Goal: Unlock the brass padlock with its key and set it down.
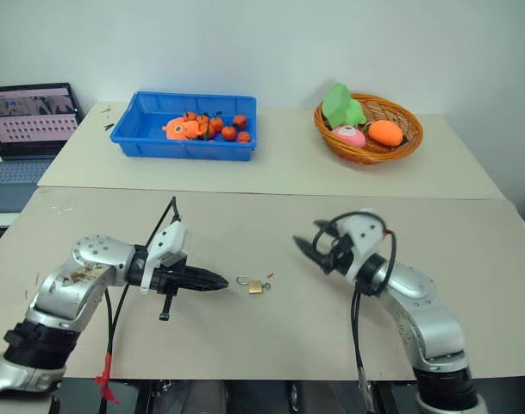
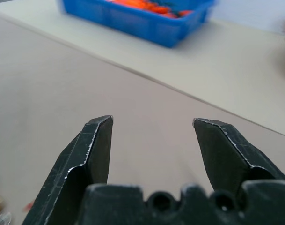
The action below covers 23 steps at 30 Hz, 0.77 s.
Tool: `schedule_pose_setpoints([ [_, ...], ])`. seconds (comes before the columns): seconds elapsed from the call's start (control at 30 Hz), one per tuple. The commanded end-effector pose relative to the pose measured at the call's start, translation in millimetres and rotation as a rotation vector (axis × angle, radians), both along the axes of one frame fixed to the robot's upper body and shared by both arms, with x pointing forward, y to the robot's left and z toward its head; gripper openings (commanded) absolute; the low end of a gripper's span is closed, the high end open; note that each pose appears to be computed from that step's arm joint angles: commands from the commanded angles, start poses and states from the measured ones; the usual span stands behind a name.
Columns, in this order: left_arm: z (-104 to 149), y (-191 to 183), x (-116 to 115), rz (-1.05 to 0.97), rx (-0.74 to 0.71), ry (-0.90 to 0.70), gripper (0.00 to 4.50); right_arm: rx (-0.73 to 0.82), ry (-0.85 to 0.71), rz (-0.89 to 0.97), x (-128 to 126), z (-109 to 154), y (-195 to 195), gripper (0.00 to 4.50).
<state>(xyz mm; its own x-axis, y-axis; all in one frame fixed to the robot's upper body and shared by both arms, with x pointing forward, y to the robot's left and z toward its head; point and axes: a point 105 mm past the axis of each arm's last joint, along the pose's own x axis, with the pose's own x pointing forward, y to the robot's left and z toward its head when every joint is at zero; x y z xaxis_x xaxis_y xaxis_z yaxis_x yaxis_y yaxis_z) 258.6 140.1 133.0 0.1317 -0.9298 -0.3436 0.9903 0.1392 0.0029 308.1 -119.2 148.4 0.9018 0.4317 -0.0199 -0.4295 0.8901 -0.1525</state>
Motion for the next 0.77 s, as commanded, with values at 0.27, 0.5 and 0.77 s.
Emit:
schedule_pose_setpoints([
  [0.27,23.1,25.7,64.7,0.845,-0.305,-0.274,0.00,-0.156,-0.104,-0.462,-7.4,-0.4,-40.2,3.31],
  [0.5,1.5,98.2,101.5,1.475,-0.287,-0.333,0.00,-0.266,-0.090,-0.544,-0.5,-17.0,-69.3,3.31],
  [0.77,-13.9,132.3,122.0,1.608,-0.281,-0.339,0.00,-0.321,-0.089,-0.621,19.3,-25.5,-112.0,3.31],
])
